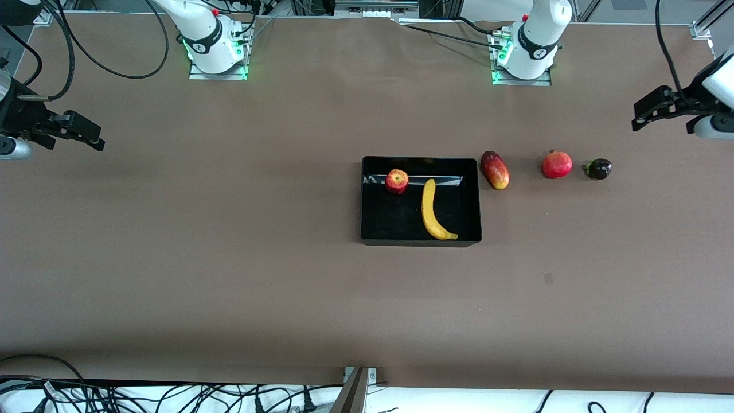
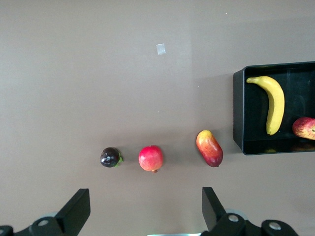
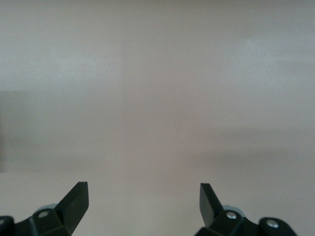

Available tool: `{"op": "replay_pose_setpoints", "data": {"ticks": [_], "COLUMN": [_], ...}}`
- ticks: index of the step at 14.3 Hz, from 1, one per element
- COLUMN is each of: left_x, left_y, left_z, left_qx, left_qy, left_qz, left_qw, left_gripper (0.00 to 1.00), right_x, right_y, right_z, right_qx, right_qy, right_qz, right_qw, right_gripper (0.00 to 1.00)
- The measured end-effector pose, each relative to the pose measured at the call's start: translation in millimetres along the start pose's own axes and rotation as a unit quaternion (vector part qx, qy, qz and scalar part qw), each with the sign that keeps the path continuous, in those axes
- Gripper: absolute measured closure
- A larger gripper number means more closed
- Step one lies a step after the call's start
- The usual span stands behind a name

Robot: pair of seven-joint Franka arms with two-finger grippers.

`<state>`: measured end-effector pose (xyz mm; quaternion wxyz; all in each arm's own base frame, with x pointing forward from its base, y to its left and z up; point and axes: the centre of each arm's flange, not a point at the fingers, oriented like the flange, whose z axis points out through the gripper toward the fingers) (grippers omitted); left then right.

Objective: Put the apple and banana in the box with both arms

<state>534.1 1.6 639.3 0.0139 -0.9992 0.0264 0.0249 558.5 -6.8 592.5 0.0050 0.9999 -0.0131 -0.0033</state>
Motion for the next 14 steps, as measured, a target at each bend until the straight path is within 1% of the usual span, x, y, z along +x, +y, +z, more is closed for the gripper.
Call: {"op": "replay_pose_setpoints", "data": {"ticks": [8, 12, 14], "left_x": [-22.4, -28.7, -32.2], "left_y": [16.5, 24.7, 37.0], "left_z": [-33.4, -40.7, -42.0], "left_qx": [0.001, 0.0, 0.0], "left_qy": [0.032, 0.037, 0.032], "left_qz": [0.016, 0.022, 0.009], "left_qw": [0.999, 0.999, 0.999], "left_gripper": [0.0, 0.0, 0.0], "right_x": [0.0, 0.3, 0.4], "right_y": [-0.5, -0.8, -1.2], "right_z": [0.0, -0.5, -0.9], "right_qx": [0.0, 0.0, 0.0], "right_qy": [0.0, 0.002, 0.002], "right_qz": [0.0, -0.001, -0.001], "right_qw": [1.0, 1.0, 1.0], "right_gripper": [0.0, 0.0, 0.0]}}
